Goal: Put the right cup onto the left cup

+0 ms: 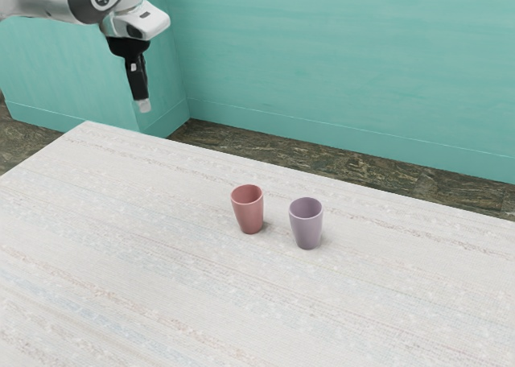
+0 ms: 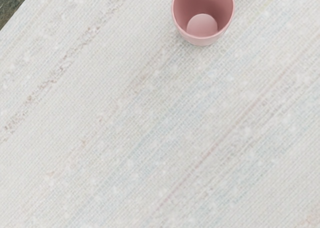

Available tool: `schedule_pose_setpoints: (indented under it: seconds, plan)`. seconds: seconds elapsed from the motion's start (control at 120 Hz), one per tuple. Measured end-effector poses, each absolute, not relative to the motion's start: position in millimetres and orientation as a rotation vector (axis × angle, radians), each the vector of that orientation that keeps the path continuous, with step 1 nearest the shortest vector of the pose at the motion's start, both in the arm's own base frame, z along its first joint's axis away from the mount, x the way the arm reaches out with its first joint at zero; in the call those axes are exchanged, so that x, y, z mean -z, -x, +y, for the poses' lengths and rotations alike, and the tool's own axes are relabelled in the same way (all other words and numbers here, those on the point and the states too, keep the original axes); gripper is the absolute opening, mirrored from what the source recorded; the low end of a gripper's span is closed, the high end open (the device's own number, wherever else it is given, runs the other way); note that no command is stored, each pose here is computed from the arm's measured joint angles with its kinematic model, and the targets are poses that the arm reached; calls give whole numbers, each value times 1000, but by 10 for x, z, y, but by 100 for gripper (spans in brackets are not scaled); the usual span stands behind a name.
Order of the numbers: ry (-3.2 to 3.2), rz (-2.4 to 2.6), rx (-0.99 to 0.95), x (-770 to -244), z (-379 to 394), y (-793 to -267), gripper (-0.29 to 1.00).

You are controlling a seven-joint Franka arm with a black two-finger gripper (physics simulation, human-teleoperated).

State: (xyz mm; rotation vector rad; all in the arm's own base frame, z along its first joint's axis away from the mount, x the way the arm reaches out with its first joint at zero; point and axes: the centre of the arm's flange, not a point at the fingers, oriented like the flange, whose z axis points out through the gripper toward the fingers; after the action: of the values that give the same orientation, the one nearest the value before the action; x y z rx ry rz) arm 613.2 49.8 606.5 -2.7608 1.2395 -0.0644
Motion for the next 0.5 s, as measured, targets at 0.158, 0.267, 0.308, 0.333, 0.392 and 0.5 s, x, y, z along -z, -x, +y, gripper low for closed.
schedule_pose_setpoints:
  seconds: [0.158, 0.267, 0.308, 0.333, 0.392, 0.5]
  plan:
    - [2701, 1381, 14, -5752, -41, -6354, 70]
    - [2630, 1492, -10, -5508, -561, -6511, 70]
    - [2615, 1521, -22, -5396, -688, -6558, 70]
    - [2607, 1535, -28, -5322, -752, -6589, 70]
    - [2582, 1558, -22, -5183, -901, -6735, 70]
    - [2530, 1613, -17, -4877, -1251, -7002, 70]
